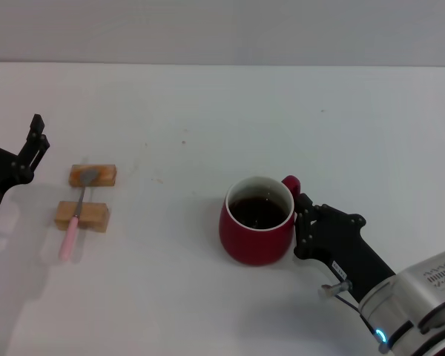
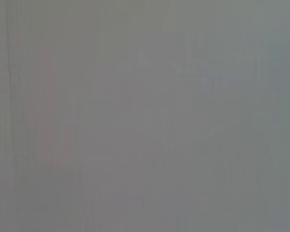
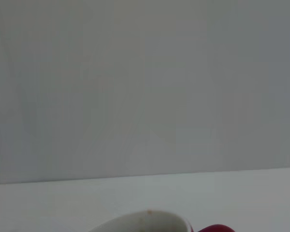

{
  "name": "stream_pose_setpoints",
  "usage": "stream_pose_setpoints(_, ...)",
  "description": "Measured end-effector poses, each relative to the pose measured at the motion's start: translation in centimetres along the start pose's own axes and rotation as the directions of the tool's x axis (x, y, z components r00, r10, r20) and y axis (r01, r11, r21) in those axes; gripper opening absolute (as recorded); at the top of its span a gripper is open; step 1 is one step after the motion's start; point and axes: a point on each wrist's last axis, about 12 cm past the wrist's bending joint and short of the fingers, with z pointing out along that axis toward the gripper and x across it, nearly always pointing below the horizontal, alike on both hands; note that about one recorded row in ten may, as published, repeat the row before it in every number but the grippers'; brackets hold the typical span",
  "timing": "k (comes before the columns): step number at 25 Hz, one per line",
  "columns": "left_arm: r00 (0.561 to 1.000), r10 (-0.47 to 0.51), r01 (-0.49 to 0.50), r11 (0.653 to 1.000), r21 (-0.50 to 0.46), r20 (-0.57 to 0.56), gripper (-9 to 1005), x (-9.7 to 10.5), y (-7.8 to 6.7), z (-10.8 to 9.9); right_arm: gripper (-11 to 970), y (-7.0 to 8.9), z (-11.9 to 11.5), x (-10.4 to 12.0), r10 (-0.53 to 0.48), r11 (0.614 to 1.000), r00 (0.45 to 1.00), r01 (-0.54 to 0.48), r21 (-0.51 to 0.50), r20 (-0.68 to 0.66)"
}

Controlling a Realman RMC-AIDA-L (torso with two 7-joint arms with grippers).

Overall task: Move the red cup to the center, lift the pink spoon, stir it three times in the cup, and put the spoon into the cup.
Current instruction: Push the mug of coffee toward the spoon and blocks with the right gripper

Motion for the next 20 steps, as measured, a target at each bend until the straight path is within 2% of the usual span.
stream_pose_setpoints(7, 1.0, 0.0, 0.0, 1.0, -0.001, -0.002, 842, 0.0, 0.0, -0.1, 0, -0.2, -0.1, -0.1, 0.004, 1.0, 1.0, -0.004, 0.012, 0.01)
stream_pose_setpoints(14, 1.0, 0.001, -0.001, 1.0, 0.003, 0.001, 842, 0.0, 0.0, 0.0, -1, -0.7, -1.3, 0.5, 0.018, 0.998, 1.0, -0.018, 0.057, 0.007)
stream_pose_setpoints(20, 1.0, 0.002, -0.002, 1.0, 0.005, 0.0, 842, 0.0, -0.1, -0.1, -1, -0.3, -1.8, 0.8, 0.03, 0.998, 1.0, -0.029, 0.05, -0.003)
